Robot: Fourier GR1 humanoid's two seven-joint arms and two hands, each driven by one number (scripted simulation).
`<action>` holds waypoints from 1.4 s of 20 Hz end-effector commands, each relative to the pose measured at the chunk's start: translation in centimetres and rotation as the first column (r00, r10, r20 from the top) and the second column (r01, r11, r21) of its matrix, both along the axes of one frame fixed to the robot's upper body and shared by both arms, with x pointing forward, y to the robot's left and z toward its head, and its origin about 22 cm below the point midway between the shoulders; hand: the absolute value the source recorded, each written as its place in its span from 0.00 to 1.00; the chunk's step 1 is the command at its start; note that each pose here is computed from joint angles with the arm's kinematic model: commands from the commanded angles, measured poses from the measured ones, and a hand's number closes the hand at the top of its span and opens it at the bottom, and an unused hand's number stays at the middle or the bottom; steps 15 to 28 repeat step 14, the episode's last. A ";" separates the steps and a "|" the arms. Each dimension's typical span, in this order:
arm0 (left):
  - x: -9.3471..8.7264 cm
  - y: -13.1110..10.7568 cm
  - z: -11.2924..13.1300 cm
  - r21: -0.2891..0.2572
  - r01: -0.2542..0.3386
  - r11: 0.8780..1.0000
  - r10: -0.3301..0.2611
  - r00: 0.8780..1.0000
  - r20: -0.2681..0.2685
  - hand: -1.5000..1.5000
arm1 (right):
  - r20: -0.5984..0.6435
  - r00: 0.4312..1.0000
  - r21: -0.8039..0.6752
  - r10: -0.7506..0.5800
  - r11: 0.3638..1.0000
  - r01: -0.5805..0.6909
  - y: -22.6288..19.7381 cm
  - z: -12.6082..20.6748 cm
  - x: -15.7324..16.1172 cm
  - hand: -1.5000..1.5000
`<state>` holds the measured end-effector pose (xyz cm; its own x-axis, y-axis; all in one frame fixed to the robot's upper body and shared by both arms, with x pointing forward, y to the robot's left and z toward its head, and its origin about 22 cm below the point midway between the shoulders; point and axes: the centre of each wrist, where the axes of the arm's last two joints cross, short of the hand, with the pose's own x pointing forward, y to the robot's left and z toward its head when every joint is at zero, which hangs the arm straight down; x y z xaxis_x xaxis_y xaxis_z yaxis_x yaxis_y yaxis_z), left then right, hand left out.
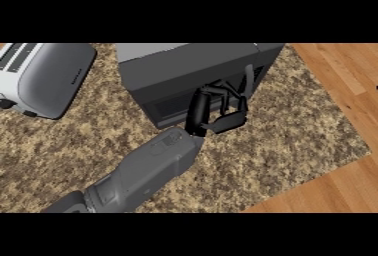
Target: Pick up the milk, place it into the microwave and close the microwave
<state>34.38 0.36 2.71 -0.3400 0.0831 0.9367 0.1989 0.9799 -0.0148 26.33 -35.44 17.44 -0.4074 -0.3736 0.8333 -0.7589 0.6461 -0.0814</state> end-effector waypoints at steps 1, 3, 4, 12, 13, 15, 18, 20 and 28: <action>1.8 2.6 -1.9 0.069 -0.189 0.980 0.196 0.973 -0.120 1.00 | 0.002 1.000 -0.009 0.008 1.000 -0.008 -0.3 0.3 -0.4 0.00; 1.7 3.1 -2.7 0.092 -0.226 0.970 0.237 0.962 -0.139 1.00 | 0.018 1.000 -0.011 -0.007 1.000 0.007 -0.6 1.0 -0.5 0.00; 2.0 3.0 -2.3 0.081 -0.236 0.968 0.246 0.957 -0.156 1.00 | 0.013 1.000 -0.003 -0.012 1.000 0.012 -0.9 0.8 -0.6 0.00; 1.1 3.2 -3.4 0.059 -0.208 0.976 0.216 0.955 -0.203 0.00 | -0.014 1.000 -0.007 -0.027 1.000 0.027 -1.3 0.9 -1.5 0.00; 1.3 3.2 -3.3 0.064 -0.214 0.975 0.222 0.952 -0.210 0.00 | -0.015 0.999 0.002 -0.036 0.999 0.036 -1.5 0.9 -1.8 0.00; 1.2 3.1 -3.3 0.057 -0.210 0.976 0.218 0.953 -0.211 0.00 | -0.012 0.999 -0.015 -0.039 0.999 0.038 -1.8 1.2 -2.0 0.00; 1.2 3.1 -3.3 0.057 -0.210 0.976 0.218 0.953 -0.211 0.00 | -0.012 0.999 -0.015 -0.039 0.999 0.038 -1.8 1.2 -2.0 0.00; 1.2 3.1 -3.3 0.057 -0.210 0.976 0.218 0.953 -0.211 0.00 | -0.012 0.999 -0.015 -0.039 0.999 0.038 -1.8 1.2 -2.0 0.00; 1.2 3.1 -3.3 0.057 -0.210 0.976 0.218 0.953 -0.211 0.00 | -0.012 0.999 -0.015 -0.039 0.999 0.038 -1.8 1.2 -2.0 0.00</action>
